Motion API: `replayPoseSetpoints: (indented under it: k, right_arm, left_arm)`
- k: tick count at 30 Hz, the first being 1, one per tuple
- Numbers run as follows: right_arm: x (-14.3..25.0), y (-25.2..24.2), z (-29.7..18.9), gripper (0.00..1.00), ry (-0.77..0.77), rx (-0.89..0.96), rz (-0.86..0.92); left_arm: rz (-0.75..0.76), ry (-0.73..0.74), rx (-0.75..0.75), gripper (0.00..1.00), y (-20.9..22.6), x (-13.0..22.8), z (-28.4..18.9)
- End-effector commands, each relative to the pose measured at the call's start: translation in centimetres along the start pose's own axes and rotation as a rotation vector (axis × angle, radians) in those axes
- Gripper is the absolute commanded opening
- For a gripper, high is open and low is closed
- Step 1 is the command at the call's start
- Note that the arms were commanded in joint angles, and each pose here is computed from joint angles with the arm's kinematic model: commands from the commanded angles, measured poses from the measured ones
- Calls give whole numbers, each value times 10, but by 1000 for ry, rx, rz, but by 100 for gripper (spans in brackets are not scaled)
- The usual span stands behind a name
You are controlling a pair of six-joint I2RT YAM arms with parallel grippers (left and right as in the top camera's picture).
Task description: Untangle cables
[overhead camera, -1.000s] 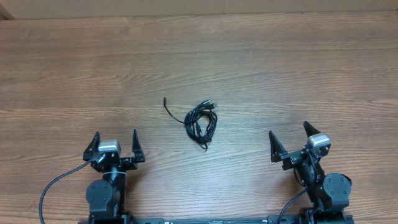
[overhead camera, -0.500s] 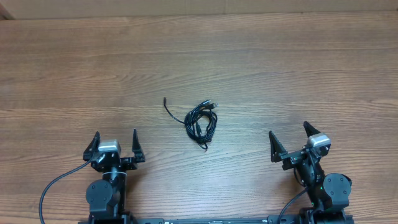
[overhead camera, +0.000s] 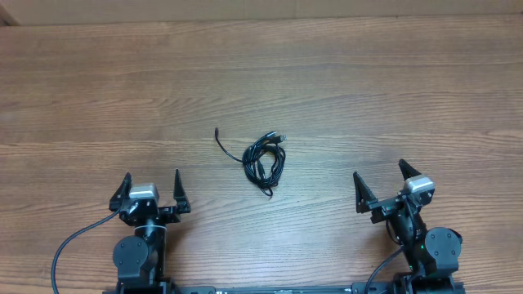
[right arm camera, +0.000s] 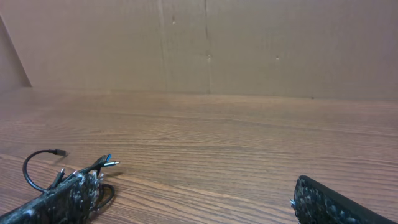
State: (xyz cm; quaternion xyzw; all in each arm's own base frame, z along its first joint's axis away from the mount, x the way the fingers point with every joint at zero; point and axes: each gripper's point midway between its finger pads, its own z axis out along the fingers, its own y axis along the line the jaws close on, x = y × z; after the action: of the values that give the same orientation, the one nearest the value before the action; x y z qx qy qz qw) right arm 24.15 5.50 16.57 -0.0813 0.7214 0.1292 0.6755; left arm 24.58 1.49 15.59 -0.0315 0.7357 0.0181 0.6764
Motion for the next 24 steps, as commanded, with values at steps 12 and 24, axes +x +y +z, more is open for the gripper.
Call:
replayPoseSetpoints:
  k: [12,24]
  right_arm:
    - [4,-1,1,100,4,5,4]
    - [4,-1,1,100,4,5,4]
  left_arm:
    - [18,-10,-4,99,1,-1,0]
    - [17,-9,-1,99,1,0,0]
